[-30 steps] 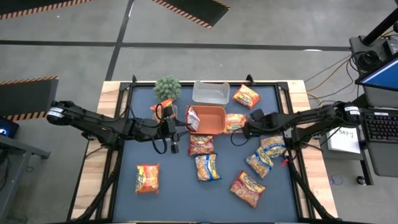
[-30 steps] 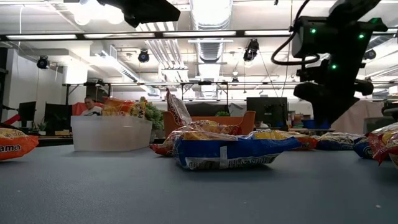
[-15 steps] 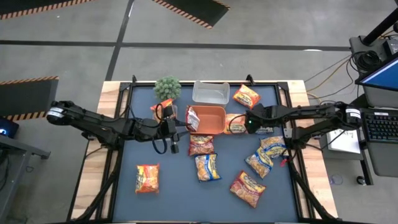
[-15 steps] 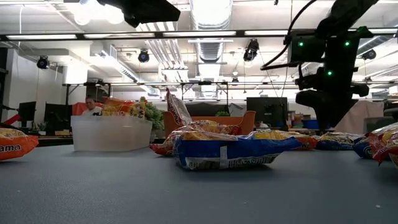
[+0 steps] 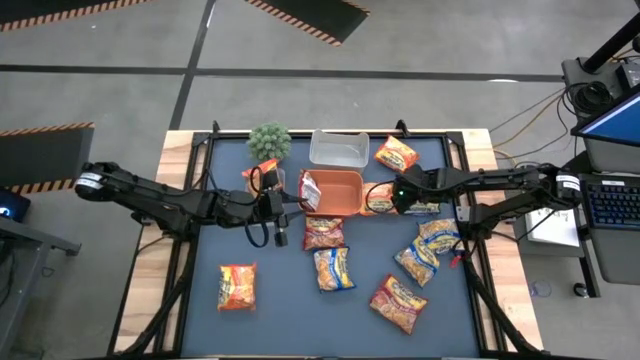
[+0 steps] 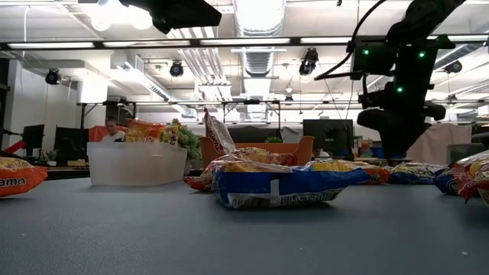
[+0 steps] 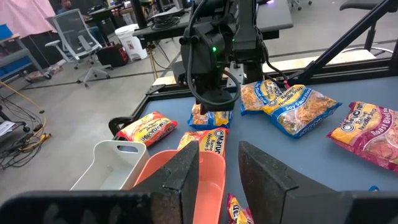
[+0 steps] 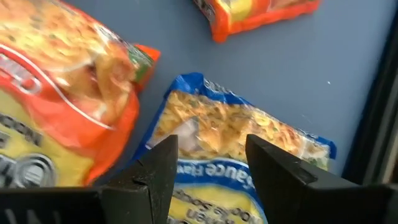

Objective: Sort Maruchan noodles
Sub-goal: Put the blue noodle pack into the gray bin

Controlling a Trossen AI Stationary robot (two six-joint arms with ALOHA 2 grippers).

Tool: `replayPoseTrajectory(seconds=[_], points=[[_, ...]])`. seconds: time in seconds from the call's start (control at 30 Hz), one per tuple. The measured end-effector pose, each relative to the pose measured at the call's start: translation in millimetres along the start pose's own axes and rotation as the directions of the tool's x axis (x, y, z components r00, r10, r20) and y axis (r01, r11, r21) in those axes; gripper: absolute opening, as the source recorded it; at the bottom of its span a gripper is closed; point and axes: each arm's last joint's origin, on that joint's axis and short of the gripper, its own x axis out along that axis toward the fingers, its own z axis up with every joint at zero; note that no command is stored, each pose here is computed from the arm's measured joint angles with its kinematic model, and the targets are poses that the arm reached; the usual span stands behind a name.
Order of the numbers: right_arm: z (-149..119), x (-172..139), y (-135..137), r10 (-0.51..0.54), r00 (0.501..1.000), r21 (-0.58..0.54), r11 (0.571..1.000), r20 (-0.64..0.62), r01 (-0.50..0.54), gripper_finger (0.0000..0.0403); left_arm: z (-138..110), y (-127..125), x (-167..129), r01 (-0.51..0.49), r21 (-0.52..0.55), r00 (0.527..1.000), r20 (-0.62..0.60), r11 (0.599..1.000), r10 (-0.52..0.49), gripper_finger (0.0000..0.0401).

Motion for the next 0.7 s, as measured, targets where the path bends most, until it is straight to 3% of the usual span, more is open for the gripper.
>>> replayPoseTrajectory(seconds=[0.1,0.17,0.33,0.47,0.6,0.7], points=[[2.7,-0.4,3.4,0.051,0.999,0.004,0.999,0.005,-0.051,0.0182,-0.1,0.0,0.0,0.0,0.0,1.0,0.0,1.0,0.0,0.0094],[3.4,-1.3,5.4,0.109,0.993,0.019,0.994,-0.033,-0.109,0.016,-0.1,0.0,0.0,0.0,0.0,1.0,0.0,1.0,0.0,0.0094],[11.7,-10.3,14.9,0.157,0.986,-0.053,0.987,0.053,-0.155,0.0028,-0.1,0.0,0.0,0.0,0.002,1.0,0.0,1.0,0.0,0.0094],[17.9,-17.0,14.7,0.123,0.989,-0.083,0.99,0.088,-0.116,0.0037,-0.1,0.0,0.0,0.0,0.004,1.0,0.0,1.0,0.0,0.0094],[16.1,-20.1,5.5,0.063,0.998,-0.043,0.997,-0.008,-0.063,0.0057,-0.1,0.0,0.0,0.0,0.004,1.0,0.0,1.0,0.0,0.0094],[7.4,-16.4,-2.4,0.036,0.991,-0.021,0.999,-0.129,-0.039,0.0051,-0.1,0.0,0.0,0.0,0.004,1.0,0.0,1.0,0.0,0.0094]])
